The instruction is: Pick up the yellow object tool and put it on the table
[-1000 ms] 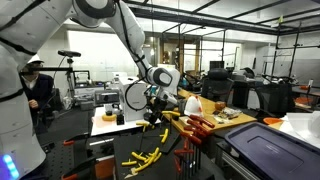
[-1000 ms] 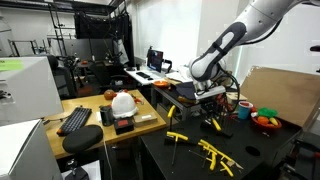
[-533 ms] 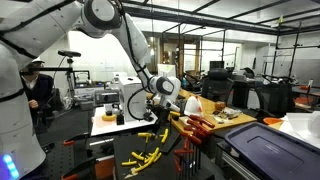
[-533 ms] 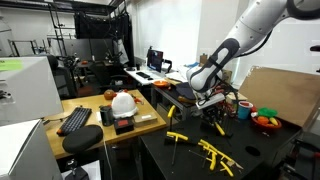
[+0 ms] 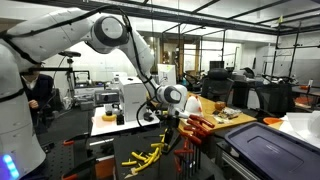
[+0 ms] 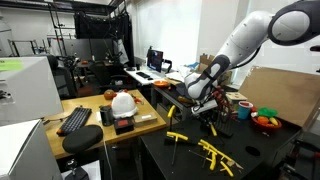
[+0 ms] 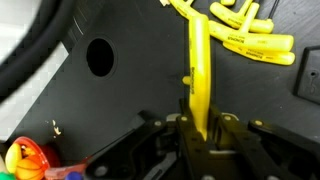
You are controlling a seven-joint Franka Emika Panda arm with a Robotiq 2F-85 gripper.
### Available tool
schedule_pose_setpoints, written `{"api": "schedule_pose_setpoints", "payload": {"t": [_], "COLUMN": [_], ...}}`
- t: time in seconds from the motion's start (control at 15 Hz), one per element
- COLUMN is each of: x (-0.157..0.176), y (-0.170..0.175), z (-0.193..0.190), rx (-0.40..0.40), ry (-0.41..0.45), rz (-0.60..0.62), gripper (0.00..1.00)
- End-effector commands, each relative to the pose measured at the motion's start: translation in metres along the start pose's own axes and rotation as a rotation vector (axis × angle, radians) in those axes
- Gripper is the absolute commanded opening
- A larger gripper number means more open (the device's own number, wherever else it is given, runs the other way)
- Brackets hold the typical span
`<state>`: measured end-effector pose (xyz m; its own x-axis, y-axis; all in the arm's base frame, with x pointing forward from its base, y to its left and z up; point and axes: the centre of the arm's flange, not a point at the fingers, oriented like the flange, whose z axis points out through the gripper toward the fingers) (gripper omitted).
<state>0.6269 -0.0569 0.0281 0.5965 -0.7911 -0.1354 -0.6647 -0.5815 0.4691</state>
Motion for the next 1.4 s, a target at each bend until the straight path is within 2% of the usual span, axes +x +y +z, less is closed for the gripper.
{"api": "schedule_pose_setpoints", "payload": {"t": [0.0, 0.33, 0.67, 1.07, 1.33], "x": [0.014, 0.014, 0.016, 0.017, 0.019], "y": [-0.020, -0.033, -0.039, -0.022, -0.020], "z": [0.007, 0.010, 0.011, 0.002, 0.004], "rx": [-0.009, -0.016, 0.023, -0.039, -0.161], "ry": [0.028, 0.014, 0.006, 0.042, 0.081], "rz": [0.073, 0.148, 0.183, 0.351, 0.500], "gripper": [0.05, 0.05, 0.05, 0.05, 0.05]}}
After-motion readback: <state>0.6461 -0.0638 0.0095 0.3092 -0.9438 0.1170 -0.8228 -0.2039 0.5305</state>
